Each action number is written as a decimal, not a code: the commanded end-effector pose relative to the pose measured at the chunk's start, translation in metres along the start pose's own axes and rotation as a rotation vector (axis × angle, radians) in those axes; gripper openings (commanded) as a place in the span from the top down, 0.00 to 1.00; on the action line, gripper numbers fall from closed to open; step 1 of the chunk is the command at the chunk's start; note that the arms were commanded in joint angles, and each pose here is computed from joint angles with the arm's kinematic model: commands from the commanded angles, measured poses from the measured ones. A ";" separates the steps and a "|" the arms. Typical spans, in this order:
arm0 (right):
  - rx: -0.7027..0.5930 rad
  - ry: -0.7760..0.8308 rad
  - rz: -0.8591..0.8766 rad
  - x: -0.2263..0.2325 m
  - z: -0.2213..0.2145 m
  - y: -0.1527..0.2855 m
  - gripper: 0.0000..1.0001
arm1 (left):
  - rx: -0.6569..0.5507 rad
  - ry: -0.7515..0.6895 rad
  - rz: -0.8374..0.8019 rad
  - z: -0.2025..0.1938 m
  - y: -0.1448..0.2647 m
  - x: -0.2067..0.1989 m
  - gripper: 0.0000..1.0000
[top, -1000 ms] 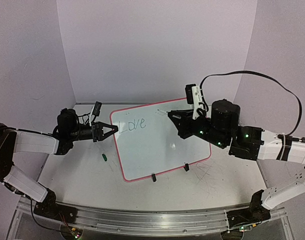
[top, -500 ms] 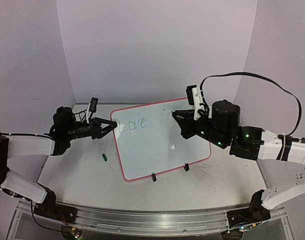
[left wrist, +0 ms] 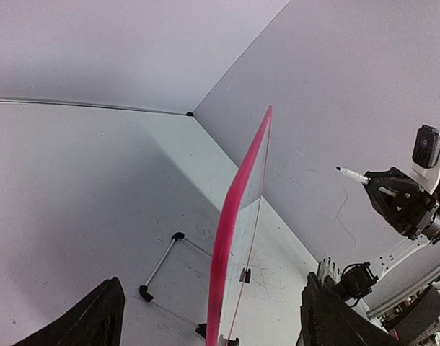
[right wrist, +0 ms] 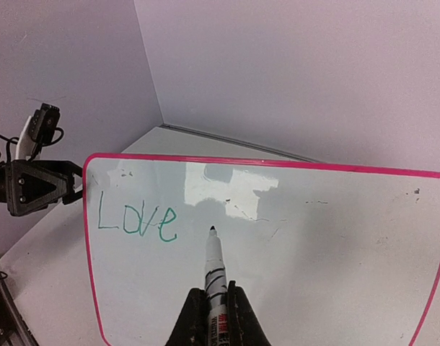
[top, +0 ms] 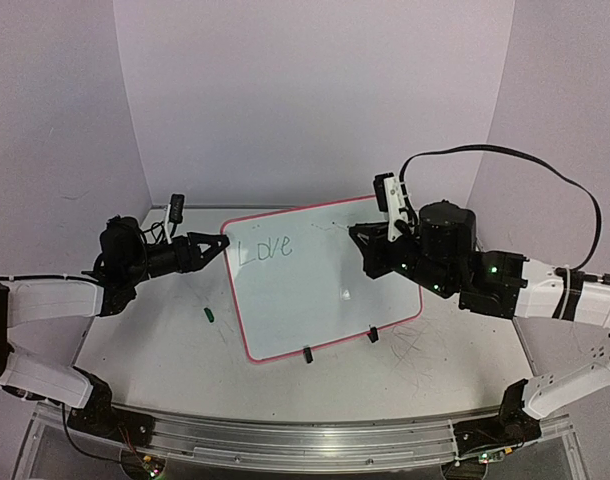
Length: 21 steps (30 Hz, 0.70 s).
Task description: Write a sentence on the whiteboard
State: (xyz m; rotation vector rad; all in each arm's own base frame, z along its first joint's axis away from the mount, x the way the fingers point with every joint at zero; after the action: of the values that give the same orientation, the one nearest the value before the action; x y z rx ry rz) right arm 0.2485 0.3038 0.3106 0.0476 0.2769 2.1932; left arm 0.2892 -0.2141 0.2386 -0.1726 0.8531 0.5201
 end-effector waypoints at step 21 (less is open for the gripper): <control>-0.023 0.189 0.106 0.020 0.021 -0.012 1.00 | 0.026 0.060 0.005 -0.009 -0.021 -0.001 0.27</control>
State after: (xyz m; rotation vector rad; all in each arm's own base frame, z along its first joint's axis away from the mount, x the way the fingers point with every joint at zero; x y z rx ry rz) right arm 0.2502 0.3218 0.3107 -0.0207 0.3376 2.2579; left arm 0.2908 -0.2236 0.2214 -0.1587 0.9683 0.5284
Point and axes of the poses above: each gripper's point midway between its finger pads, its own y axis back along the fingers, its own x axis along the line the jaws close on, z = x × y, the point moved 3 cm from there along y, back along the fingers, and after that the axes turned 12 degrees about y, right-handed, at the moved point
